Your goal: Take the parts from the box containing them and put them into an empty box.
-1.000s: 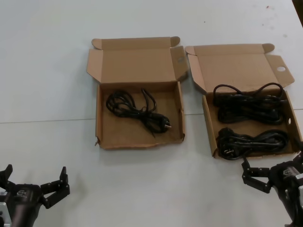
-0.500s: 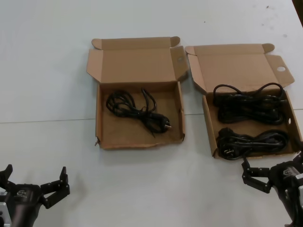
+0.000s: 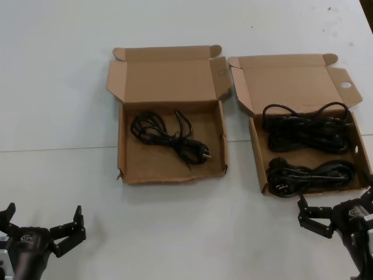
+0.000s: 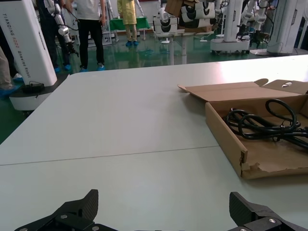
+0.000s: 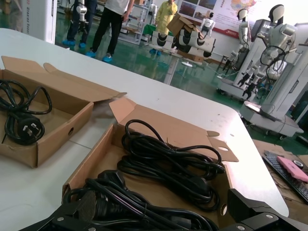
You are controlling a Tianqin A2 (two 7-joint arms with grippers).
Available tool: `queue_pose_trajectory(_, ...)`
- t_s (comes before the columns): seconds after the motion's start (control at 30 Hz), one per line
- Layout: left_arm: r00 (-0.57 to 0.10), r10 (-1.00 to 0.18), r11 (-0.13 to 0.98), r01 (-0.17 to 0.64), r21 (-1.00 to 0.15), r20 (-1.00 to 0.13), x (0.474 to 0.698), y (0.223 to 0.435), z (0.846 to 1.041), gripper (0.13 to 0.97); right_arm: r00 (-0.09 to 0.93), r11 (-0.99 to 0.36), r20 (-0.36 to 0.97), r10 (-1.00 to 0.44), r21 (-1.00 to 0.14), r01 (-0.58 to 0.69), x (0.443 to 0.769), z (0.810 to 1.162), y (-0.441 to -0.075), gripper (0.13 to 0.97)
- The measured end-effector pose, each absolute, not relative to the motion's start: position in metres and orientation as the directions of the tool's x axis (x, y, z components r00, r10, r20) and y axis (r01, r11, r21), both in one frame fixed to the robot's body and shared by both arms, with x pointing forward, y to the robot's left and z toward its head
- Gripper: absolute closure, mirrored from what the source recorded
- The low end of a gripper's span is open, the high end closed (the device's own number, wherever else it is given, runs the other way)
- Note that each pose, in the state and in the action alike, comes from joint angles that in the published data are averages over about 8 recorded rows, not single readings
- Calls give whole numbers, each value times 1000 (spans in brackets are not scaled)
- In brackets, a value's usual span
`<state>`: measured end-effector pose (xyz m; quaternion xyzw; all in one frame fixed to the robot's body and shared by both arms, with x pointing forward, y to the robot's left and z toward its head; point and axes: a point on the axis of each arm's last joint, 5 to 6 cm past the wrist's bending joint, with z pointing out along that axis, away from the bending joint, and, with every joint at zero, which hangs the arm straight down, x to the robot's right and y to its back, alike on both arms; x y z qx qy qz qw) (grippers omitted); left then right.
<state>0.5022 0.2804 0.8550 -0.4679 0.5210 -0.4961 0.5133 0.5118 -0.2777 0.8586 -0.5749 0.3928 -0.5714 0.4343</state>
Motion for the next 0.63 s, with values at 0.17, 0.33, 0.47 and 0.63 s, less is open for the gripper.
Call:
queue_pose_trajectory(0.17, -35, -997, 70, 22, -997, -71, 502, 280, 855, 132, 38, -314, 316, -948, -948, 45, 512, 859, -278, 130)
queue_pose_trajectory(0.33, -35, -997, 70, 22, -997, -71, 502, 280, 855, 132, 38, -314, 316, -948, -948, 45, 512, 859, -278, 130)
queue_pose_trajectory(0.47, -35, -997, 70, 22, -997, -71, 502, 280, 855, 132, 38, -314, 316, -948, -948, 45, 512, 859, -278, 130)
queue_pose_trajectory(0.63, -35, -997, 70, 22, -997, -71, 502, 280, 855, 132, 38, -314, 316, -948, -948, 45, 512, 859, -278, 130)
